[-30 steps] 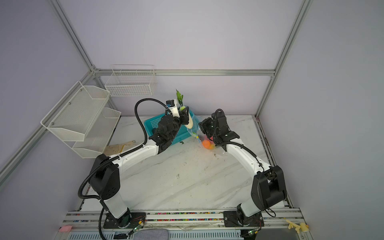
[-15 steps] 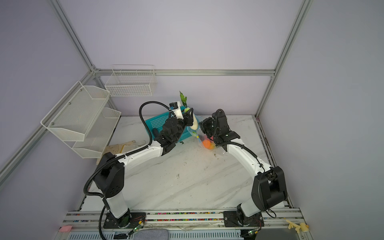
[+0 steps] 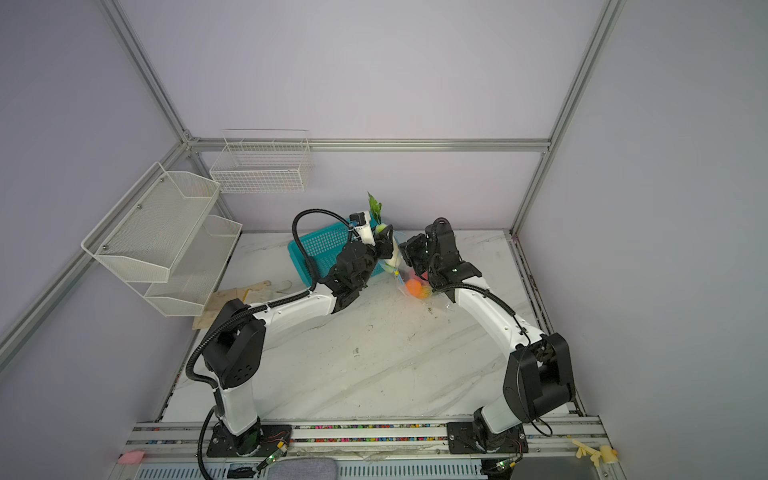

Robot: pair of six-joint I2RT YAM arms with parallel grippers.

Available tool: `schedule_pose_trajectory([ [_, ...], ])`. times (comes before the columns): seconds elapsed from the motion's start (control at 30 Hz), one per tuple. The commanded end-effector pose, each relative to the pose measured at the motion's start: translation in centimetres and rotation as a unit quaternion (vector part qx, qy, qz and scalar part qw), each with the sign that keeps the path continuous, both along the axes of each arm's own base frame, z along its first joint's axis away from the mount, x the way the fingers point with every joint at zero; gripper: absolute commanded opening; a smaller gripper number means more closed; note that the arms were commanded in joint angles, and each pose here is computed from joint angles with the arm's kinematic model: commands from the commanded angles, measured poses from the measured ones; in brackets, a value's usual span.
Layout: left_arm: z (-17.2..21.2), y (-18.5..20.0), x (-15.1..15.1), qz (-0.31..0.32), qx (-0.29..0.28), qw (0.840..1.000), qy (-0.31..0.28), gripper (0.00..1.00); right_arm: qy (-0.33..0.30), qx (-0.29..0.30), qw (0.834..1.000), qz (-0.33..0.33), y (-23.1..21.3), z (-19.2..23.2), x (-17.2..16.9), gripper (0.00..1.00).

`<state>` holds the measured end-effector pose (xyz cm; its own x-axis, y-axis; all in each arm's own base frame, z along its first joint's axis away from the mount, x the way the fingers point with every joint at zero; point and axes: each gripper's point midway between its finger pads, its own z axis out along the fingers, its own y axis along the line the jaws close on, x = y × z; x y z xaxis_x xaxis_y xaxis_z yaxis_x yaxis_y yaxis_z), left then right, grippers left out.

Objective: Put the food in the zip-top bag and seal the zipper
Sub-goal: 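Carry the radish over the bag mouth beside the right gripper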

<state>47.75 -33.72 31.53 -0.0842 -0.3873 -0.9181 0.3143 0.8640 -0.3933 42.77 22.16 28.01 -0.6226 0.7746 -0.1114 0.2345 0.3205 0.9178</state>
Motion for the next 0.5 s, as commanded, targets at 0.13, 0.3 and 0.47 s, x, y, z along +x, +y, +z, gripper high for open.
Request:
schedule_pose_trajectory([
  [0.13,2.5,-0.5,-0.7,0.0,-0.021,0.999,-0.033,0.48,-0.025,0.033,0.999,-0.002,-0.1,3.0,-0.2,0.0],
  [0.3,1.9,-1.7,-1.0,-0.015,-0.018,0.999,-0.03,0.5,-0.024,0.033,0.999,-0.004,-0.2,2.9,-0.2,0.0],
  [0.47,1.1,-2.3,-1.2,-0.021,-0.006,0.999,-0.025,0.53,-0.022,0.034,0.999,-0.002,-0.2,2.8,-0.3,0.0],
])
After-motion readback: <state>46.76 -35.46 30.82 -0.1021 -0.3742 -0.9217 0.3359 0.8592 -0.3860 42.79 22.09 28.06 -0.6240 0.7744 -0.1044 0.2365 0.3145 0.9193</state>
